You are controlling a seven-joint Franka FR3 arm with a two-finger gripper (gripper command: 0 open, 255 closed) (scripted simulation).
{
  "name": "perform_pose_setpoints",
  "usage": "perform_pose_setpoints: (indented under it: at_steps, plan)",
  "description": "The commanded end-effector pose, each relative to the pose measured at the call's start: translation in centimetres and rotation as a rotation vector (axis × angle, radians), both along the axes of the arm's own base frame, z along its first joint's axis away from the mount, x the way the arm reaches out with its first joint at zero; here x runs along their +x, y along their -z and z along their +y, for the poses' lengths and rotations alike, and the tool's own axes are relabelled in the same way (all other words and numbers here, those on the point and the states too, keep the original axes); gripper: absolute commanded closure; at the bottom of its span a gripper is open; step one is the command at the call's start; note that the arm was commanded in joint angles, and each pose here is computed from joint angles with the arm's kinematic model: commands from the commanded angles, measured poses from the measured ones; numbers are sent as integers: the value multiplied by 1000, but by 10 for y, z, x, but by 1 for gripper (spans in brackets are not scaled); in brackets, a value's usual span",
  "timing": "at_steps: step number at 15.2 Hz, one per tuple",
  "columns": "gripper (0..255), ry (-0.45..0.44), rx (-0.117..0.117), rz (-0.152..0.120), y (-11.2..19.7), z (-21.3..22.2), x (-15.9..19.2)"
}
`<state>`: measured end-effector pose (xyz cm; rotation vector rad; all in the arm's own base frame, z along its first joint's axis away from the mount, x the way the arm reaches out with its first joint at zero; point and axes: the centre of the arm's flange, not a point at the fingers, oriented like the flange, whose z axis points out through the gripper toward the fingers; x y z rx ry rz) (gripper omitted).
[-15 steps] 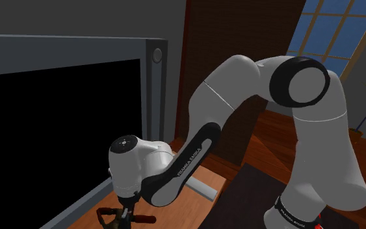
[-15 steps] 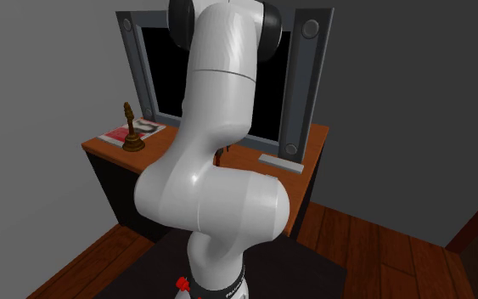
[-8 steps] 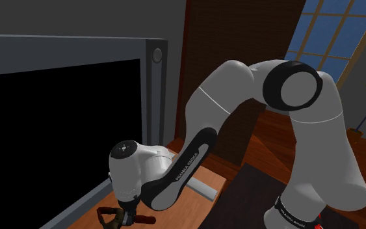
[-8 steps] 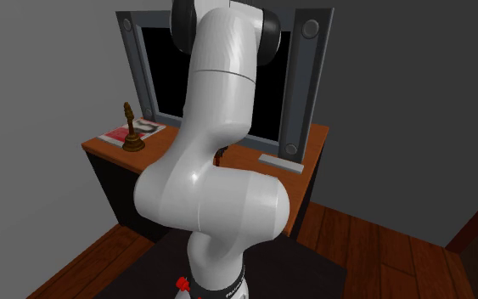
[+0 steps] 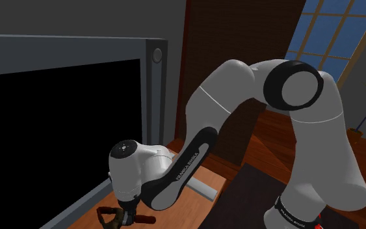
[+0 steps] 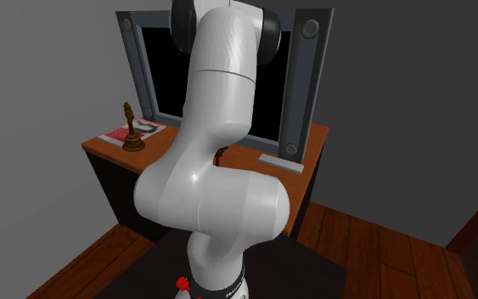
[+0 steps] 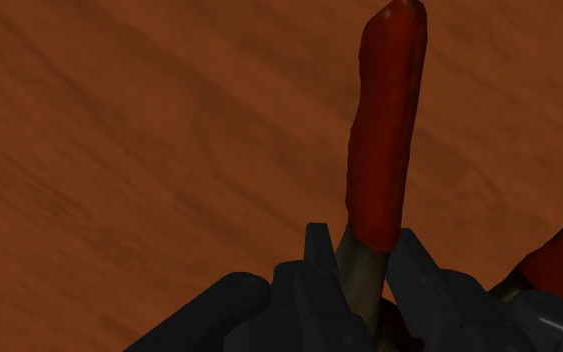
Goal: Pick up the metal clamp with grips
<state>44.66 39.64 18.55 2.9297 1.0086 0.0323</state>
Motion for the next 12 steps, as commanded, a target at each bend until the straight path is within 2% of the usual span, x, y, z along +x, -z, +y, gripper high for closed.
perform_pose_setpoints:
  at_steps: [1, 12]
  plan:
    - [255, 0, 0, 0, -8, -1, 0]
    - [255, 0, 0, 0, -66, -1, 0]
